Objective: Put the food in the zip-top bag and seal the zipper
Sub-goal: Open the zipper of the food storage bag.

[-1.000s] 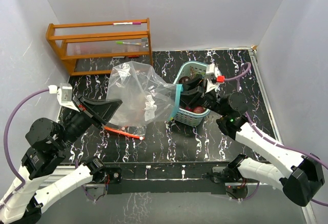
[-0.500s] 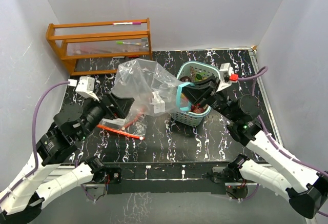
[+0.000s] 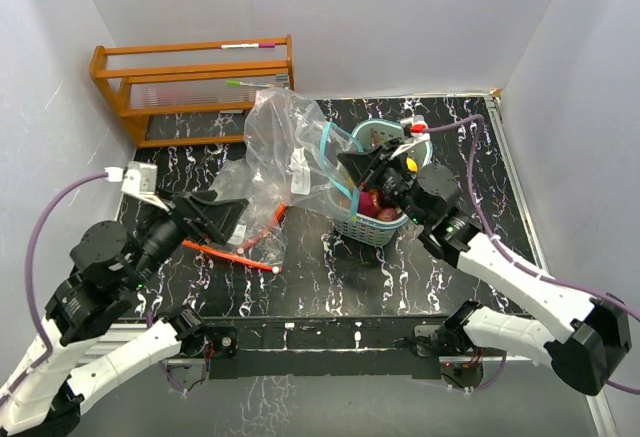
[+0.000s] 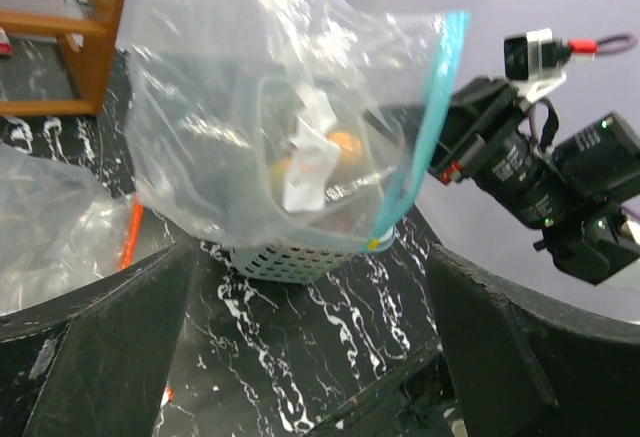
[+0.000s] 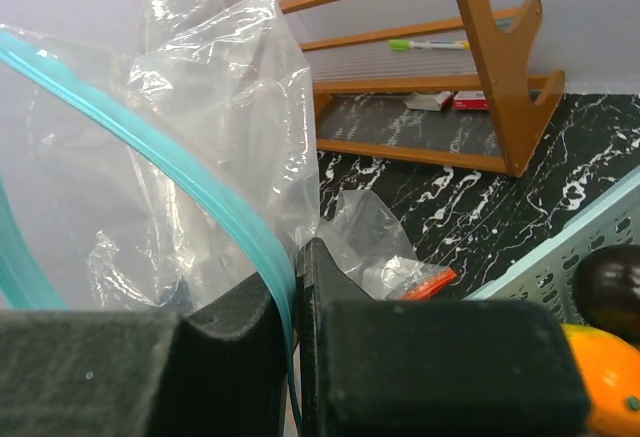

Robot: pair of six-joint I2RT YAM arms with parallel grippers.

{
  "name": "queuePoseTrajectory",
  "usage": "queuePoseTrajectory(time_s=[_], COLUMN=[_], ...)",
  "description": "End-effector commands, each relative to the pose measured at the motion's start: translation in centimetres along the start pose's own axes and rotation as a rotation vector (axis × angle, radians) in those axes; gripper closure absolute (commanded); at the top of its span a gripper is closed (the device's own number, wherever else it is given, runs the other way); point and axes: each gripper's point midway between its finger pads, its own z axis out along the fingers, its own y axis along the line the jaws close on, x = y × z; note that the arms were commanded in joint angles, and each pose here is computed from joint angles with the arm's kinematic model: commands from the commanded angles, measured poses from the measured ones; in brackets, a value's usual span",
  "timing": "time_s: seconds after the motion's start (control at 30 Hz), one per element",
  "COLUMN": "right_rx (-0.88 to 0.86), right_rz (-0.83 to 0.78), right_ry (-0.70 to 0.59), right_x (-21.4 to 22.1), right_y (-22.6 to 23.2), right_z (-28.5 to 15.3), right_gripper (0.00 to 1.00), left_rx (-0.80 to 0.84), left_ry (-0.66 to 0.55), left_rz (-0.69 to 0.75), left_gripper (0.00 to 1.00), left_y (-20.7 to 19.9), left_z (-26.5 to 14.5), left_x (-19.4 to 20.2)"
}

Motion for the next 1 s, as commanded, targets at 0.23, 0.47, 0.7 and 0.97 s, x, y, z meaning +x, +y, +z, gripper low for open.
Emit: queuePoseTrajectory(time_s=[0.23, 0.47, 0.7, 0.97], right_rx=[0.082, 0.102, 0.104, 0.093], right_rz=[-0.011, -0.05, -0.069, -0.075], right_ry=[-0.054, -0.012, 0.004, -0.006], right_x=[0.5, 3.7, 5.1, 4.7], right_y=[4.0, 5.5, 6.3, 7.3], right_z=[5.0, 6.5, 6.9, 6.4], right_gripper=[0.92, 0.92, 0.92, 0.92], left_rx=[0.088, 0.02, -0.095, -0.21], left_ry=[0.094, 0.051, 0.029, 0.077], left_rz=[-0.092, -0.106, -0.098, -0.081], left_gripper=[0.07, 0.12, 0.19, 0.29], left_y=[-2.1, -1.3, 0.7, 3.1], left_z=[5.5, 7.3, 8.2, 9.3], left_x=[4.4, 3.8, 3.9, 6.2])
